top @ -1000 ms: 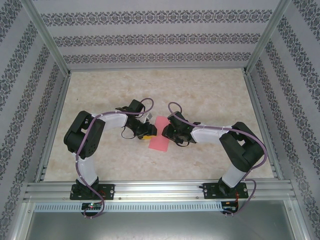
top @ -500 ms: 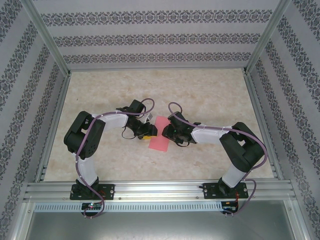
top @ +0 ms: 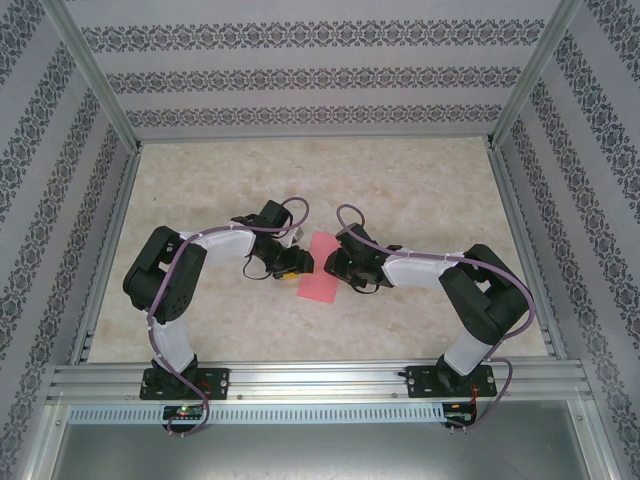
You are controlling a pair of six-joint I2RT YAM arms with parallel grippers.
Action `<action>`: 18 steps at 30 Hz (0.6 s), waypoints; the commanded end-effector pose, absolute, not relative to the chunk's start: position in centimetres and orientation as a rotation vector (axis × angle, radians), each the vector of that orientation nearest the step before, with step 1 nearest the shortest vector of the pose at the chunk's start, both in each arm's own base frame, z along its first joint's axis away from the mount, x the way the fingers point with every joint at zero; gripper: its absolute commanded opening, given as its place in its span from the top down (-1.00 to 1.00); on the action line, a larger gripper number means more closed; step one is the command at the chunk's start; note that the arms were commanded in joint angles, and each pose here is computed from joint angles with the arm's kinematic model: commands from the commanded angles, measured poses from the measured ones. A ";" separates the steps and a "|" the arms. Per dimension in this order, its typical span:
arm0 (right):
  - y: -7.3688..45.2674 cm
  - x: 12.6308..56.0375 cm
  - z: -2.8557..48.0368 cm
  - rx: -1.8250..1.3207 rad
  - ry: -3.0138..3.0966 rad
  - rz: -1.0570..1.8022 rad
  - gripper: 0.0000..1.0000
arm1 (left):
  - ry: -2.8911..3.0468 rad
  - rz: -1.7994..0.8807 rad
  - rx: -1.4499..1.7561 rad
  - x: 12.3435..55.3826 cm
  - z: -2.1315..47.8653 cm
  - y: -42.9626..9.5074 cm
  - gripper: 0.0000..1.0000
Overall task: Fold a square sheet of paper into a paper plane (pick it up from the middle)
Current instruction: Fold the triangle a second time at the center of the table.
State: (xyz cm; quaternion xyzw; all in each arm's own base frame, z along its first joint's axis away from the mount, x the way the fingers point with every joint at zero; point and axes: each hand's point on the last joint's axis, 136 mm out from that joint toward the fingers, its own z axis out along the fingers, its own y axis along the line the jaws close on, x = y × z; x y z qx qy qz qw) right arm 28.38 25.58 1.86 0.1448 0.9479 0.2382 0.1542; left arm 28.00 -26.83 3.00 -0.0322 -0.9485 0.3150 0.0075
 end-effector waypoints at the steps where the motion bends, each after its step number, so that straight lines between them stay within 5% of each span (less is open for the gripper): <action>1: 24.0 27.2 0.1 0.459 2.775 0.608 0.21 | -2.927 1.005 -0.122 26.8 3.2 -27.2 -0.02; 18: 23.9 27.1 0.1 0.462 2.777 0.602 0.21 | -2.854 1.074 -0.164 26.2 3.1 -28.7 0.11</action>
